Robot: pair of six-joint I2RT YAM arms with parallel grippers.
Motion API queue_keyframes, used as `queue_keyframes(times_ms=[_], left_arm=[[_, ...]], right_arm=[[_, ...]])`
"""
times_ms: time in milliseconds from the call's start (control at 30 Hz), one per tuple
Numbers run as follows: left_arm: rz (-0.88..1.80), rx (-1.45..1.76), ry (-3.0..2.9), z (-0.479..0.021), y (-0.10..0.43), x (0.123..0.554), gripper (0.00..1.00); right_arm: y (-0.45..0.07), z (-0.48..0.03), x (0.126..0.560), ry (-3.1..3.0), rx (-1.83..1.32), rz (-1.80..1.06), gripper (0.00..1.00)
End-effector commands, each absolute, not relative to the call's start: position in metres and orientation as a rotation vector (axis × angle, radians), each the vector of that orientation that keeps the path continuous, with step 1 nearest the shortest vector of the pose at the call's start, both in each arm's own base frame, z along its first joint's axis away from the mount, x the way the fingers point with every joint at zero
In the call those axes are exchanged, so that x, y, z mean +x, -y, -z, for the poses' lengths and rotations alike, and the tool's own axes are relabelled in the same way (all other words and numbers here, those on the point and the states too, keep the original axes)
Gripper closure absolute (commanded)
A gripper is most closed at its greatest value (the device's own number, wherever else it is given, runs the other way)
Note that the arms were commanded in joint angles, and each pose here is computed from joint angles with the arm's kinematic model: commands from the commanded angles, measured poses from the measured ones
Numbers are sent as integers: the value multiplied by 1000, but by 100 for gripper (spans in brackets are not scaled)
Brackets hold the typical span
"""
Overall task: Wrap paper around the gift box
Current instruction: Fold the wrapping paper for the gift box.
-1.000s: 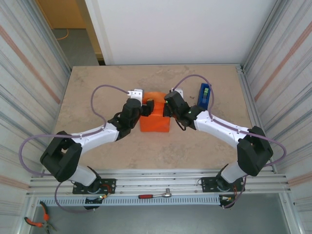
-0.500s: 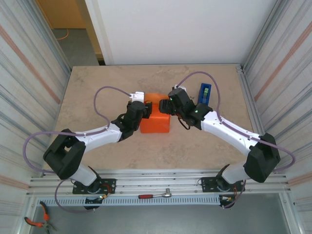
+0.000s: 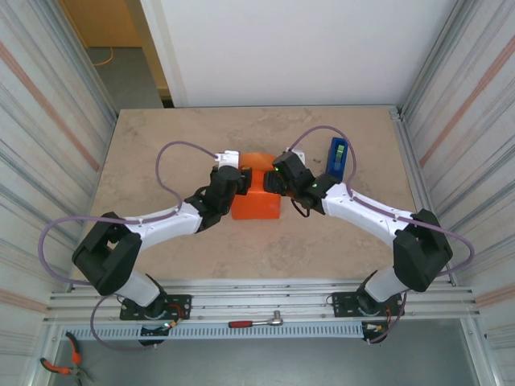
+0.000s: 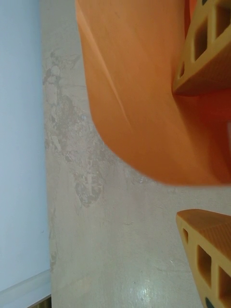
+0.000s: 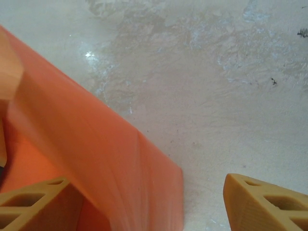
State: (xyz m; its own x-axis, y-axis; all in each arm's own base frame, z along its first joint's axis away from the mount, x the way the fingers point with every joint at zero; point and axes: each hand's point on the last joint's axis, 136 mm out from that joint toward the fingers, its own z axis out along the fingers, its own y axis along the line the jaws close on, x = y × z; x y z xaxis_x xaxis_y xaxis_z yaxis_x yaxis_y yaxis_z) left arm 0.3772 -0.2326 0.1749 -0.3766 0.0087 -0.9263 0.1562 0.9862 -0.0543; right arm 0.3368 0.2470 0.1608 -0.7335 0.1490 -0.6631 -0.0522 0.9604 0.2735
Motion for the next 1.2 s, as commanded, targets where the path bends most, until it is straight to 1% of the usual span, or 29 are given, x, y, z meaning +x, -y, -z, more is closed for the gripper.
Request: queue_keyframes(times_ms=[0,167,300,700,833,967,1067,1167], left_arm=[[197,103,-1930,-203,235,379,33],[288,53,-1918,-227,223,375,25],[329,44,-1918,-227,215,369,23],[358,108,-1929,-194,228,363,22],[311,98,-1935,-185,231,368,22],[199,72,-1985,-168,225,368,23],[125,61,-2011,-158,219,365,23],[69,57,-2040,-151,214,362,25]], right_arm=[[-235,-136,329,-2421,104,-270,28],[-227,-130,325,-2428,142,-239,31],[-223,-127,321,-2440,149,-220,32],[-220,-122,313,-2480,115,-179,32],[-222,-120,311,-2499,91,-190,33],[-227,-128,311,-2505,64,-218,33],[-231,-148,314,-2476,55,-252,29],[-231,-176,316,-2432,40,-242,19]])
